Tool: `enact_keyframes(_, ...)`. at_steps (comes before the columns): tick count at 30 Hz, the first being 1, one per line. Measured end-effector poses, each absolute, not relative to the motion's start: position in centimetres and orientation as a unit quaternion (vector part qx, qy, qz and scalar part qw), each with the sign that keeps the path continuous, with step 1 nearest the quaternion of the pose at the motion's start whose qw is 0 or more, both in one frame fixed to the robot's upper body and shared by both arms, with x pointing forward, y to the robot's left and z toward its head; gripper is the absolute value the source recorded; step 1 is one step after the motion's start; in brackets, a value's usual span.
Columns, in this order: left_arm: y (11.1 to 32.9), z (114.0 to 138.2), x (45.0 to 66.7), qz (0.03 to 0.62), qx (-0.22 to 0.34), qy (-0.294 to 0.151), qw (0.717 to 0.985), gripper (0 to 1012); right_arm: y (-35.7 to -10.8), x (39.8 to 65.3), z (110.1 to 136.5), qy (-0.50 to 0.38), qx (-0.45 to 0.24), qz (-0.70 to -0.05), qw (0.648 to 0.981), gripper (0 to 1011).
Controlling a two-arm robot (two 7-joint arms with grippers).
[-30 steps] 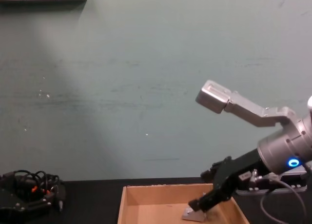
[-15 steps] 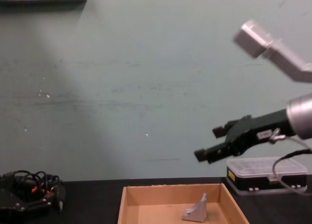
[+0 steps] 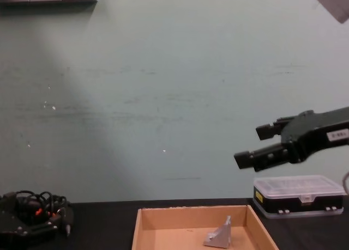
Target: Use one hand to pick up the angle iron from the table and place it into the box.
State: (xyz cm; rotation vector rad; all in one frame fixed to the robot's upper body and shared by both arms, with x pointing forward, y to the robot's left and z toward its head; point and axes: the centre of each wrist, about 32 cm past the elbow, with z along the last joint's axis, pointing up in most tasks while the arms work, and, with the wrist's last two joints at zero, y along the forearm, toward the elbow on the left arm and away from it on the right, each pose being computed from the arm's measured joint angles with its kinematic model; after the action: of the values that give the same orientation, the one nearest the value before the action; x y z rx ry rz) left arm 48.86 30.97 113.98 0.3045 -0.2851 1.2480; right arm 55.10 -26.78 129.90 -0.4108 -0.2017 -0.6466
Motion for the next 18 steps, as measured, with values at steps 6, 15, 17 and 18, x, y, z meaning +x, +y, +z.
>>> enact_keyframes(6,31.0,114.0,48.9,0.58,0.141,-0.132,0.791,1000,-27.0,53.1,129.5,-0.083,-0.214,-0.277,0.933,1002)
enact_keyframes(15,31.0,114.0,48.9,0.58,0.141,-0.132,0.791,1000,-27.1,51.8,128.9,-0.062,-0.232,-0.227,0.944,1002)
enact_keyframes(17,31.0,114.0,48.9,0.58,0.142,-0.132,0.791,1000,-27.1,51.7,128.8,-0.057,-0.238,-0.217,0.945,1002)
enact_keyframes(18,31.0,114.0,48.9,0.58,0.142,-0.132,0.791,1000,-27.1,51.6,128.6,-0.052,-0.245,-0.207,0.946,1002)
